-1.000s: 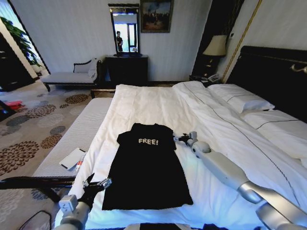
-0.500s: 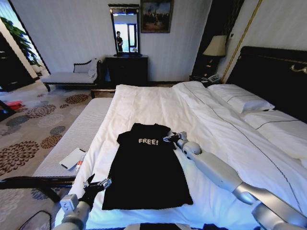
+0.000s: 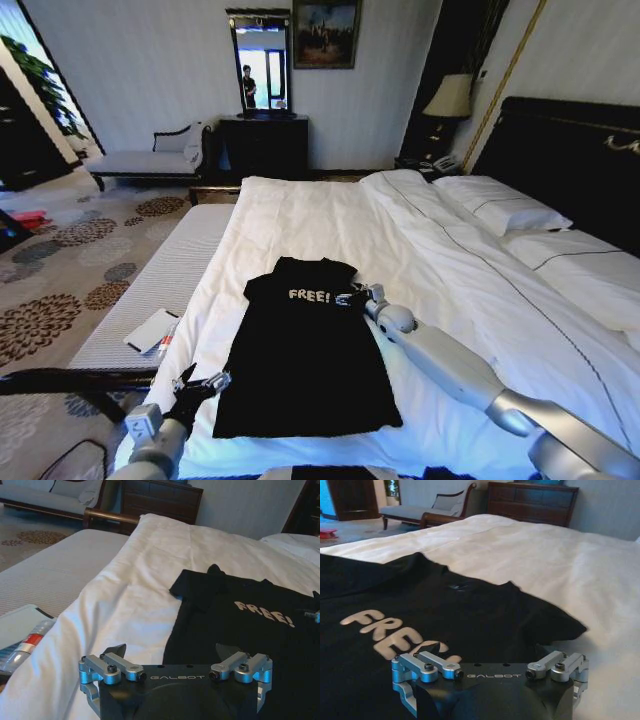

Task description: Fold the clothes on the bed.

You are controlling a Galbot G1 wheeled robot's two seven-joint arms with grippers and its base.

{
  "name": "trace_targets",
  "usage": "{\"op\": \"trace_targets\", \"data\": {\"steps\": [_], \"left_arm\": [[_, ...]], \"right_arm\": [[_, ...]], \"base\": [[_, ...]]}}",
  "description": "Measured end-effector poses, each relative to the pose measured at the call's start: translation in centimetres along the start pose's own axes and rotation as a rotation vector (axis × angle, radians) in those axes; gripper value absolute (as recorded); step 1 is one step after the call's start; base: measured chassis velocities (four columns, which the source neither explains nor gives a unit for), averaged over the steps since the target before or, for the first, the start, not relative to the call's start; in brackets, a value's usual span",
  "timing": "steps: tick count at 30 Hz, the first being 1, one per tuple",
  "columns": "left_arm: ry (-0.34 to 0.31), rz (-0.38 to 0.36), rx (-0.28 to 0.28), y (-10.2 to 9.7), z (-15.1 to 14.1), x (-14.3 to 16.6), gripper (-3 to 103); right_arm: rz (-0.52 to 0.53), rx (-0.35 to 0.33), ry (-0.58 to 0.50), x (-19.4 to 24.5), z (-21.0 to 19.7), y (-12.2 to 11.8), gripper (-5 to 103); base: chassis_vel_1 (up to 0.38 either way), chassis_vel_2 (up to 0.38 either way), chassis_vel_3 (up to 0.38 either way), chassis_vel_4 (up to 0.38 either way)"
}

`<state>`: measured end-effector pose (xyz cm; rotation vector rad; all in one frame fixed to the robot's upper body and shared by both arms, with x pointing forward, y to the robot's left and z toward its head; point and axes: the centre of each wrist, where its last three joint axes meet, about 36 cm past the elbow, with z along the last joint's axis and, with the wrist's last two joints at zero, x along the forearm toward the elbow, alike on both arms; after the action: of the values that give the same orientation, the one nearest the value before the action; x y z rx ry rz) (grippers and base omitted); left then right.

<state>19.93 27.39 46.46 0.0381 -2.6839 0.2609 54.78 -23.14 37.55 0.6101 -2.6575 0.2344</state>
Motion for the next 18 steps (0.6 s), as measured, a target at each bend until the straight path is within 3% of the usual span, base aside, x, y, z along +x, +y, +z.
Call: {"op": "trace_targets", "data": {"steps": [11,18], "left_arm": [[-0.012,-0.021,0.014,0.7,-0.6,0.2,100],[-0.008,-0.018,0.018,0.5,-0.4,0.1,100]], "right_arm": [[-0.027,-0.01,0.046,-2.4,1.1,2.9,100],[-0.026,-0.015,0.04,-1.7,0.8,3.2,100]], "base": [[0.0,0.0,0.0,0.0],[0.0,0.0,0.0,0.0]]}}
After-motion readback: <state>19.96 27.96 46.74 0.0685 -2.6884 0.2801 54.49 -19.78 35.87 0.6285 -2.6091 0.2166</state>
